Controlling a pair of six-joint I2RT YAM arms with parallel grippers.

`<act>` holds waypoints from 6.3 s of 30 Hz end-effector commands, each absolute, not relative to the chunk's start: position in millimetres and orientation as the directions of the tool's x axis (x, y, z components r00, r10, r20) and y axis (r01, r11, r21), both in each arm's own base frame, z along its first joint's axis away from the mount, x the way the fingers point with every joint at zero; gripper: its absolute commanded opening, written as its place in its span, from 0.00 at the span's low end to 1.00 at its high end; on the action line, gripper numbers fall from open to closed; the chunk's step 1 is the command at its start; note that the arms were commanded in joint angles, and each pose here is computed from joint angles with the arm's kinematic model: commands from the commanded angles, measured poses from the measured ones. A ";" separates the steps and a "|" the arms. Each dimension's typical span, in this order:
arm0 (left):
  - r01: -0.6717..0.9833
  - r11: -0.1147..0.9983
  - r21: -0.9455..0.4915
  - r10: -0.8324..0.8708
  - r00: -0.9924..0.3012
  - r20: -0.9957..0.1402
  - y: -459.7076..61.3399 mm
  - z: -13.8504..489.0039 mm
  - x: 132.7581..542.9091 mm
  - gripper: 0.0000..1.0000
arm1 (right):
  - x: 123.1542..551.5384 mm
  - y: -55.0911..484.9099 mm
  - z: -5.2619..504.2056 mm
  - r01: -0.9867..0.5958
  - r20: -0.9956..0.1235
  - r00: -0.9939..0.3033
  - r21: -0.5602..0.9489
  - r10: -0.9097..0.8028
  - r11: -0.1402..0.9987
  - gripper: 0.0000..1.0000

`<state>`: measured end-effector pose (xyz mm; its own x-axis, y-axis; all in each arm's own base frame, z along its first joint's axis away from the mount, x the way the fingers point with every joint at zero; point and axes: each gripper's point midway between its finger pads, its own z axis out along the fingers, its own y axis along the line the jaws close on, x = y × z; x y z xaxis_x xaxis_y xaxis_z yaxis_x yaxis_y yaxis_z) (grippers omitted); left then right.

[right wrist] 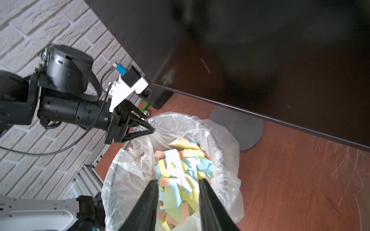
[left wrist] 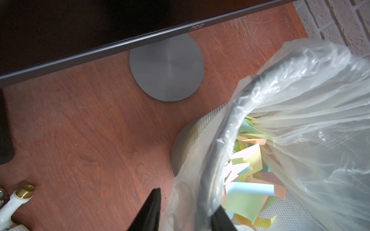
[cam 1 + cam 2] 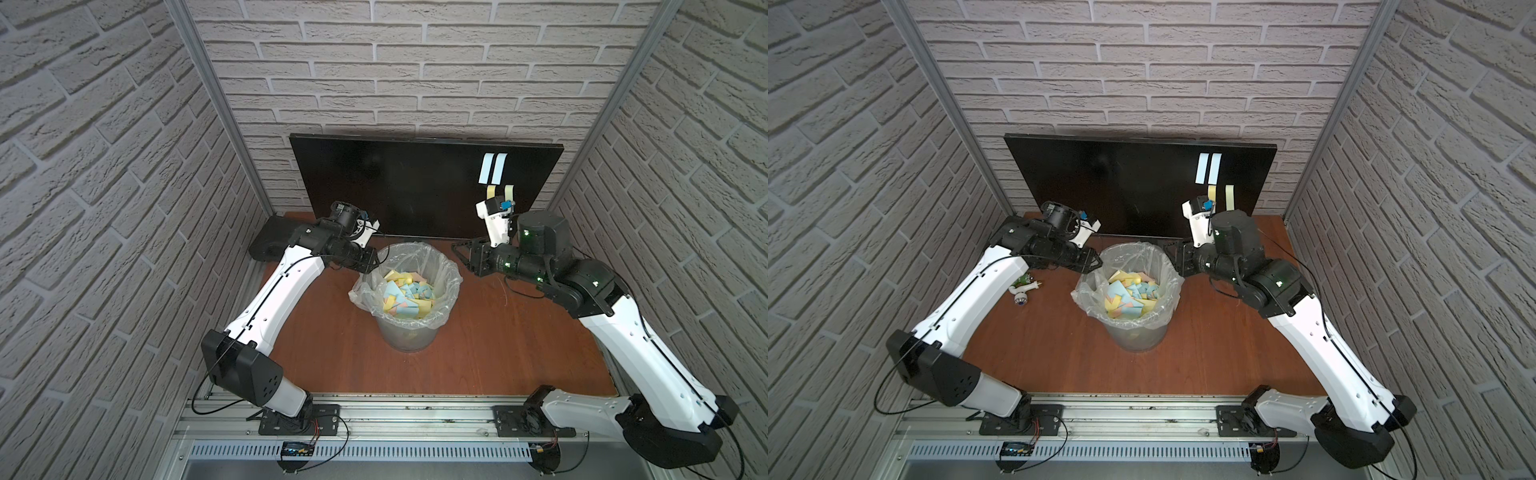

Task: Remove the sticky note from the monitor
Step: Place the sticky note in the trash bin, then tear off the sticky note from the monitor, then place the sticky note in the trash bin, then tear off the sticky note from the monitor.

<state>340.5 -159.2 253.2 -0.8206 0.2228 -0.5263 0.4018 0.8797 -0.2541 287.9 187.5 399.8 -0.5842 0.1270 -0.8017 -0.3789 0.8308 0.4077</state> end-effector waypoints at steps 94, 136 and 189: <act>0.394 0.886 -0.246 0.209 -0.812 -0.545 -153.1 260.3 344.3 0.38 | 392.5 84.4 514.9 -0.373 -0.744 -0.401 0.666 0.535 0.647 0.03; 0.393 0.885 -0.251 0.207 -0.813 -0.544 -152.3 261.0 343.6 0.38 | 256.2 286.9 293.9 -0.637 -0.707 -0.632 0.242 -0.317 0.732 0.03; 0.393 0.884 -0.254 0.202 -0.809 -0.552 -151.5 264.5 345.1 0.38 | 371.0 108.9 477.7 -0.328 -0.715 -0.502 0.678 0.487 0.658 0.39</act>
<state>341.6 -156.5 253.7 -0.8240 0.2118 -0.5255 0.3951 0.8796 -0.2649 369.1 101.8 445.8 -0.5453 0.4851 -0.6836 -0.2311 0.6969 0.6789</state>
